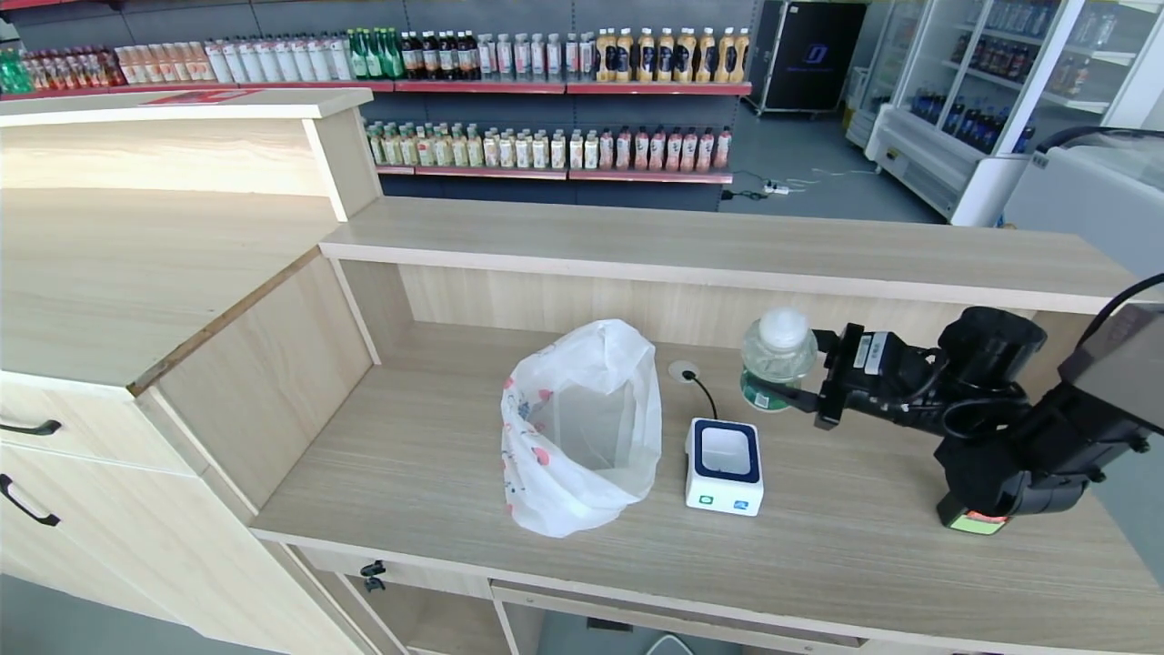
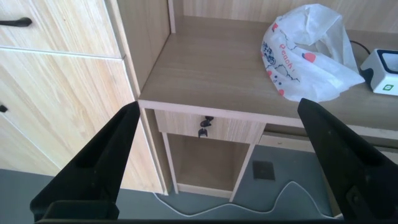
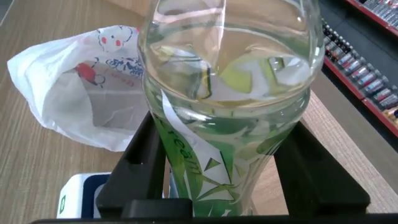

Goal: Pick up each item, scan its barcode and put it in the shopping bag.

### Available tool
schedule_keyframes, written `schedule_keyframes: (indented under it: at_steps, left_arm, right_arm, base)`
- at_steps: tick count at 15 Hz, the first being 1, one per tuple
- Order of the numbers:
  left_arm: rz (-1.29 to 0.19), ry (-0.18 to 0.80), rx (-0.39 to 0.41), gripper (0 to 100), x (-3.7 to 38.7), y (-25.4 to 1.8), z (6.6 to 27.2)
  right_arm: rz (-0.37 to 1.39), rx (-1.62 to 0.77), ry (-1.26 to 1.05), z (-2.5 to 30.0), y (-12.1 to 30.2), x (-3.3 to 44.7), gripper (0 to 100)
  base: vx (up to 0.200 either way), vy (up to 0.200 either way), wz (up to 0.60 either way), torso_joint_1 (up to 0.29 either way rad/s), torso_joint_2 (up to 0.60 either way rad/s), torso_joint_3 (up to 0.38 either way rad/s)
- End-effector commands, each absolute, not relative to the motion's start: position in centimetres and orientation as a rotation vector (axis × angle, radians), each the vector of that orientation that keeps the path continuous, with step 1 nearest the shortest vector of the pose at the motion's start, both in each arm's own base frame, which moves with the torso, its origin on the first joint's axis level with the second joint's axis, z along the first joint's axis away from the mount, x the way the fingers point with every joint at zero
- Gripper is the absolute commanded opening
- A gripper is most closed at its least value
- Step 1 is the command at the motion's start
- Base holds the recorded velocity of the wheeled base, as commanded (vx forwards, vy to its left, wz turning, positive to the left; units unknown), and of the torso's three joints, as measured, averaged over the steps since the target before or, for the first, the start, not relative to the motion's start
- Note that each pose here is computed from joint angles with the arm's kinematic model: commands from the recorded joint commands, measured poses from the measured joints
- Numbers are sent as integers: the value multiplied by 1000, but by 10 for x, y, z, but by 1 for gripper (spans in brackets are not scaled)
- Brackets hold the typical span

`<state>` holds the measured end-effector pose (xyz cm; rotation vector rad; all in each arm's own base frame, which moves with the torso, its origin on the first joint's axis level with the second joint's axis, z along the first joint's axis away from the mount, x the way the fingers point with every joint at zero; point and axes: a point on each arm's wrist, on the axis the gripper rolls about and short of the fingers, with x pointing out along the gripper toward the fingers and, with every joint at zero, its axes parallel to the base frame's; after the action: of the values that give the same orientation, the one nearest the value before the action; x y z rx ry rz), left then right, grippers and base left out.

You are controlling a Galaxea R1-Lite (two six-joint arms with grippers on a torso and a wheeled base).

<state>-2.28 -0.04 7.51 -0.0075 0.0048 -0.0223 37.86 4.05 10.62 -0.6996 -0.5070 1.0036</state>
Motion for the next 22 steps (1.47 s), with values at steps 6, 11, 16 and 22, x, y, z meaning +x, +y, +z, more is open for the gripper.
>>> schedule_keyframes:
  at_steps: [6,11,16,22]
  left_arm:
    - [-23,6,-8,100,-23,0,75]
    - [-23,6,-8,100,-23,0,75]
    - [-23,6,-8,100,-23,0,75]
    - [-23,5,-8,100,-23,0,75]
  right_arm:
    - [1122,-712,-584,77,43,396,0]
    - [1135,-707,-583,75,43,397,0]
    - [1155,-691,-574,72,47,397,0]
    - [1167,-681,-568,69,48,398,0]
  base:
    - [0,0,0,0,0,0]
    - [0,0,0,0,0,0]
    - [0,0,0,0,0,0]
    - [0,0,0,0,0,0]
